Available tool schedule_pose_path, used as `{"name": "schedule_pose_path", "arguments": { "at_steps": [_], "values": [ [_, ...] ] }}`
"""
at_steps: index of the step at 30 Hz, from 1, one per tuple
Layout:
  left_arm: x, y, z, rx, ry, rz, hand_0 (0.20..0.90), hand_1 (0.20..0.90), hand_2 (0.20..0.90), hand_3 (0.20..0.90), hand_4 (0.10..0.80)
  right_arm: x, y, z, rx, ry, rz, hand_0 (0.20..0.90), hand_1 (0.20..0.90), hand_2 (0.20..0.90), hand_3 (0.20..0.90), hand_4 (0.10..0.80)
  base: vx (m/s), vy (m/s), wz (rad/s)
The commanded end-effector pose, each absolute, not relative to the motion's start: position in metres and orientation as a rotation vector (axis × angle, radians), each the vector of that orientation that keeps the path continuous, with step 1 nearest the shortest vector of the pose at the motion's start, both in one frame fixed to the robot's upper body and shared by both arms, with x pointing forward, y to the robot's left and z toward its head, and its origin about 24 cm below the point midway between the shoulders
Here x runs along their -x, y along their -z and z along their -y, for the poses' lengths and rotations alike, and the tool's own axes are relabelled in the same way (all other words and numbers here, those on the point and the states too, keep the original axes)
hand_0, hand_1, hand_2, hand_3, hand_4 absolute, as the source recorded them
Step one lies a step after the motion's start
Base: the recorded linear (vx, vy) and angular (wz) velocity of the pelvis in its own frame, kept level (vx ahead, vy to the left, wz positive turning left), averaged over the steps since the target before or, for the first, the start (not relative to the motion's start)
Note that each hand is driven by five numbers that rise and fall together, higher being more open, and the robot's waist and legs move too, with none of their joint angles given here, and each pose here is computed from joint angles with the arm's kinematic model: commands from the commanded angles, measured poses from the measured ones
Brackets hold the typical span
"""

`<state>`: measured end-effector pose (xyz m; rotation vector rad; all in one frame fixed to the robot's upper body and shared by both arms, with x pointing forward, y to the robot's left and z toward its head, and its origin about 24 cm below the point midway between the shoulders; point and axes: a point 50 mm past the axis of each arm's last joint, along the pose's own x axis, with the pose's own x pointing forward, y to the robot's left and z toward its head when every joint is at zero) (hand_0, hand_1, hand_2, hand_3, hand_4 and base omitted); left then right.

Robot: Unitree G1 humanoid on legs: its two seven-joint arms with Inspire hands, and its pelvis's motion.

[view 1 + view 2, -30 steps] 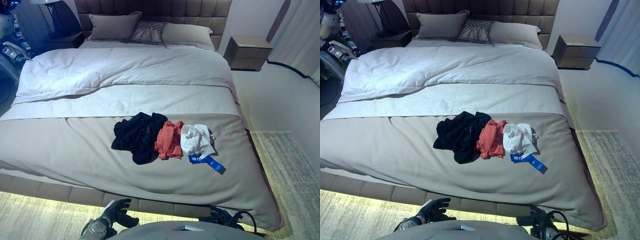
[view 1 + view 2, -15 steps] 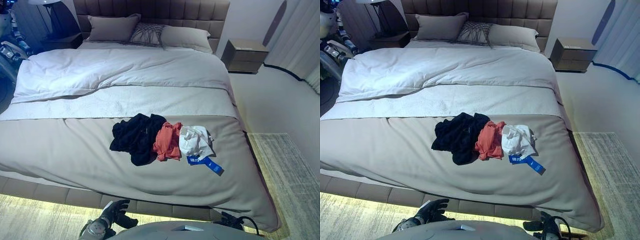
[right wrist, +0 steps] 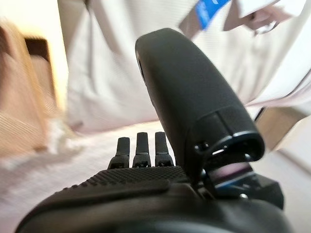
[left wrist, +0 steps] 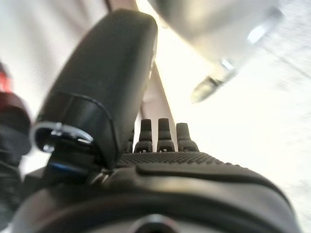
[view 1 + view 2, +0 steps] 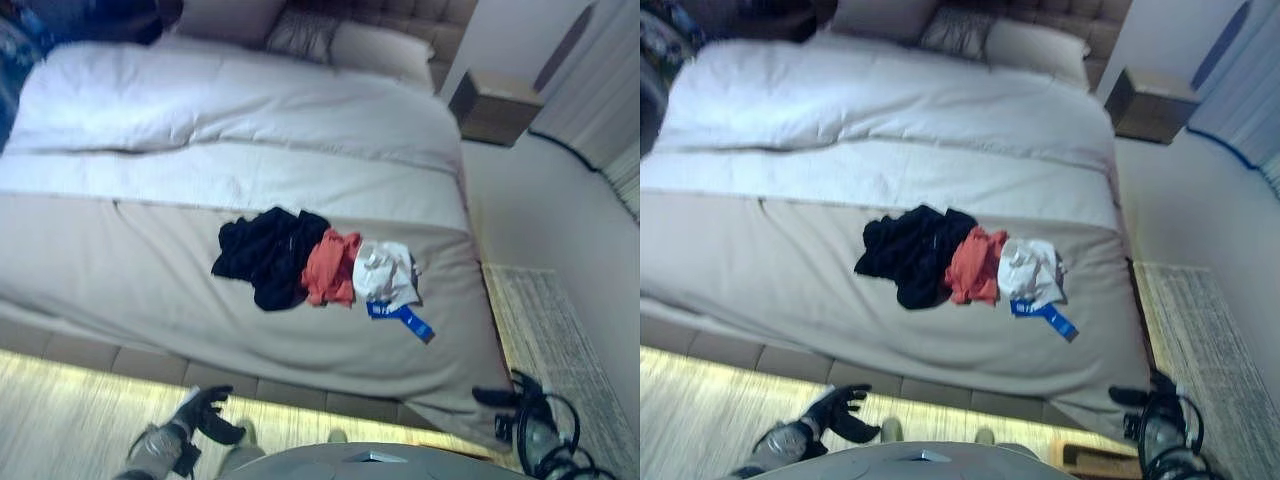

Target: Pick up the clothes from the bed and place them into the basket

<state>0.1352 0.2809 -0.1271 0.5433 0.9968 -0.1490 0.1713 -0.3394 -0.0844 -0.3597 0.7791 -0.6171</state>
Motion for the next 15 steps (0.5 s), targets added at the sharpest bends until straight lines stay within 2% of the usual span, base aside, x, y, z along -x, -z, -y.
{"name": "schedule_pose_path", "arguments": {
  "at_steps": [1,8,15],
  "values": [
    [-0.160,0.114,-0.281,-0.618,0.196,-0.914,0.900,0.900,0.900,0.900,0.800,-0.247,0.003,0.368,0.400,0.686,-0.428,0.900,0.900,0.900,0.900,0.800,-0.096,-0.165,0.20],
    [-0.174,0.100,-0.296,-0.629,0.119,-0.868,0.900,0.900,0.900,0.900,0.800,-0.281,-0.078,0.403,0.447,0.753,-0.250,0.900,0.900,0.900,0.900,0.800,-0.046,-0.145,0.22],
    [-0.168,0.092,-0.312,-0.604,0.044,-0.835,0.900,0.900,0.900,0.900,0.800,-0.305,-0.148,0.411,0.401,0.725,-0.058,0.900,0.900,0.900,0.900,0.800,-0.012,-0.088,0.16]
  ]
}}
